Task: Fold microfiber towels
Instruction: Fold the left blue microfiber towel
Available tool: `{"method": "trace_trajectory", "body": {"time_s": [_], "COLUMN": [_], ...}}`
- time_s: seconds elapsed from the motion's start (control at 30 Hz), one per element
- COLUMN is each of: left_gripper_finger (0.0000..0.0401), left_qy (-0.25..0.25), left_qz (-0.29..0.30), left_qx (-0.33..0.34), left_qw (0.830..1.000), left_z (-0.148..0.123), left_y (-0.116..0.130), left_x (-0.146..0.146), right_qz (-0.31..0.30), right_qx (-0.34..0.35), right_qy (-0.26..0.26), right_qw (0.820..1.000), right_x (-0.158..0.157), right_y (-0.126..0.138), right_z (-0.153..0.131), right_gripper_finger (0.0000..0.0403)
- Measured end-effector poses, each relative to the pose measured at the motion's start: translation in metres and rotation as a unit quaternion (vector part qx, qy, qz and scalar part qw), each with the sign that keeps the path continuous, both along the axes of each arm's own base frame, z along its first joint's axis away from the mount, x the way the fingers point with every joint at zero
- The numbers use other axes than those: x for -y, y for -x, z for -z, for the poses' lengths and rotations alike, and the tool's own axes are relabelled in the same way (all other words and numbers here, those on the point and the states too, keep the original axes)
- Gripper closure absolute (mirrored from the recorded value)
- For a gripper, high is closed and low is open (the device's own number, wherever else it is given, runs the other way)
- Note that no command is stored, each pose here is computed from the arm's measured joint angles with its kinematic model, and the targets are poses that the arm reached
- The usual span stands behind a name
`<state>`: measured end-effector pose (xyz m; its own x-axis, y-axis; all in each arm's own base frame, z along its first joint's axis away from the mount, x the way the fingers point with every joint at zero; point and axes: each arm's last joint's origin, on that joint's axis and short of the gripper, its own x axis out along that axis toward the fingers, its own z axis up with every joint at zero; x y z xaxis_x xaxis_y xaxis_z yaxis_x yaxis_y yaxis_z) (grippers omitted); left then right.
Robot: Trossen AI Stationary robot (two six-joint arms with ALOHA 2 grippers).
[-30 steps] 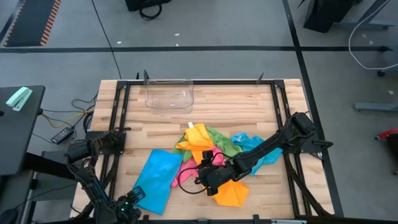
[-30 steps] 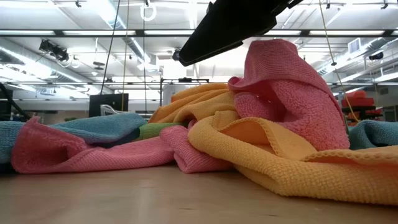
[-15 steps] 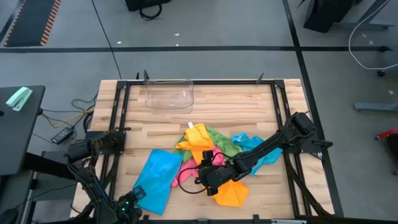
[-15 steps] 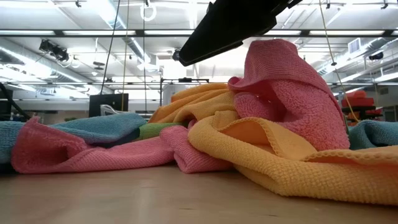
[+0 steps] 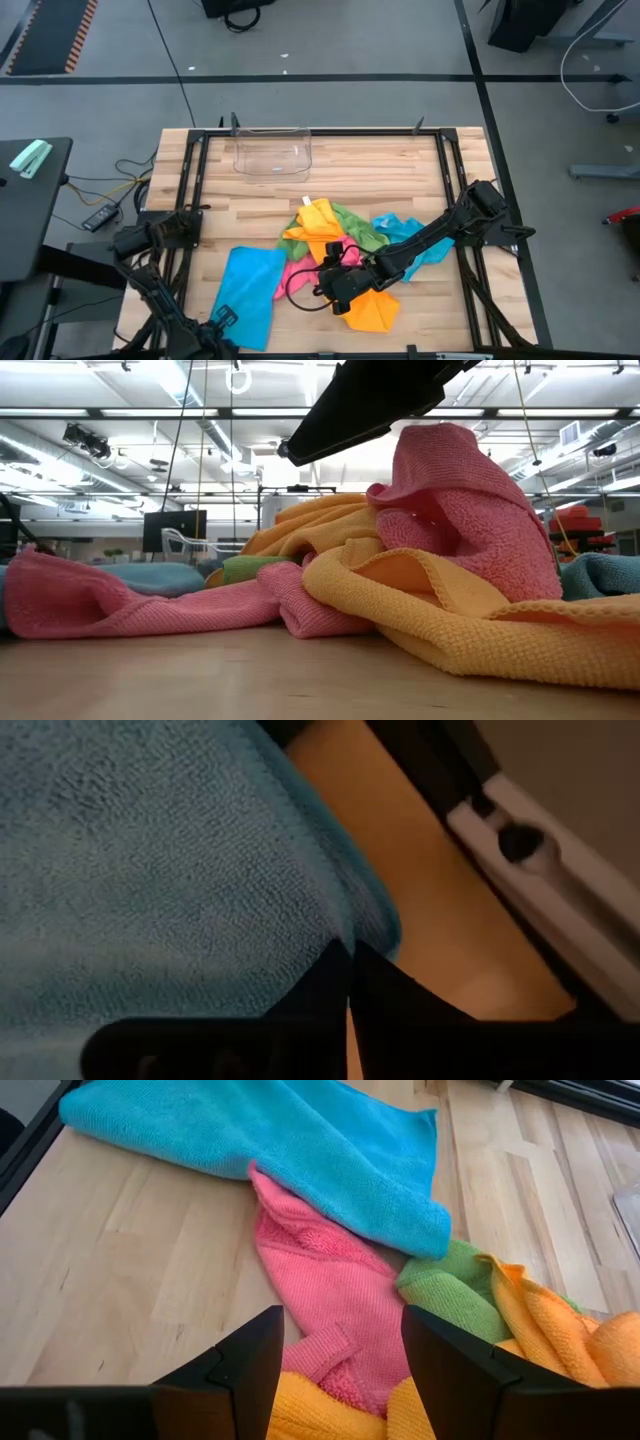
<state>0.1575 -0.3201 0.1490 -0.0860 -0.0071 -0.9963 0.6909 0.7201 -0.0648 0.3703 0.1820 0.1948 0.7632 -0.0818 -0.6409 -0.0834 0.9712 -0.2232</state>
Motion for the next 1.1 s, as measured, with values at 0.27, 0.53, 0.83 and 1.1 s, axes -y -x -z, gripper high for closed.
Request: {"method": "trace_trajectory", "body": {"time_s": [0.27, 0.53, 0.83, 1.1], "left_gripper_finger": [0.0360, 0.0369, 0.0293, 0.0243], "left_qy": [0.003, -0.056, -0.062, -0.057], "left_qz": [-0.031, -0.039, -0.035, -0.047], "left_qx": [0.005, -0.012, 0.012, 0.015], "left_qw": [1.000, 0.998, 0.997, 0.997], "left_z": [0.000, -0.025, -0.043, -0.048], "left_y": [-0.014, -0.023, -0.034, -0.041], "left_x": [-0.006, -0.015, -0.015, -0.017], "right_qz": [-0.003, -0.003, -0.002, -0.005], "right_qx": [-0.001, -0.001, 0.000, 0.000], "right_qy": [0.001, 0.000, -0.002, -0.003], "right_qw": [1.000, 1.000, 1.000, 1.000], "right_x": [-0.002, -0.002, -0.003, -0.005], "right_y": [0.001, 0.001, 0.001, 0.003], "right_z": [0.000, 0.000, 0.000, 0.000], "right_gripper_finger": [0.0190, 0.0190, 0.0190, 0.0190]}}
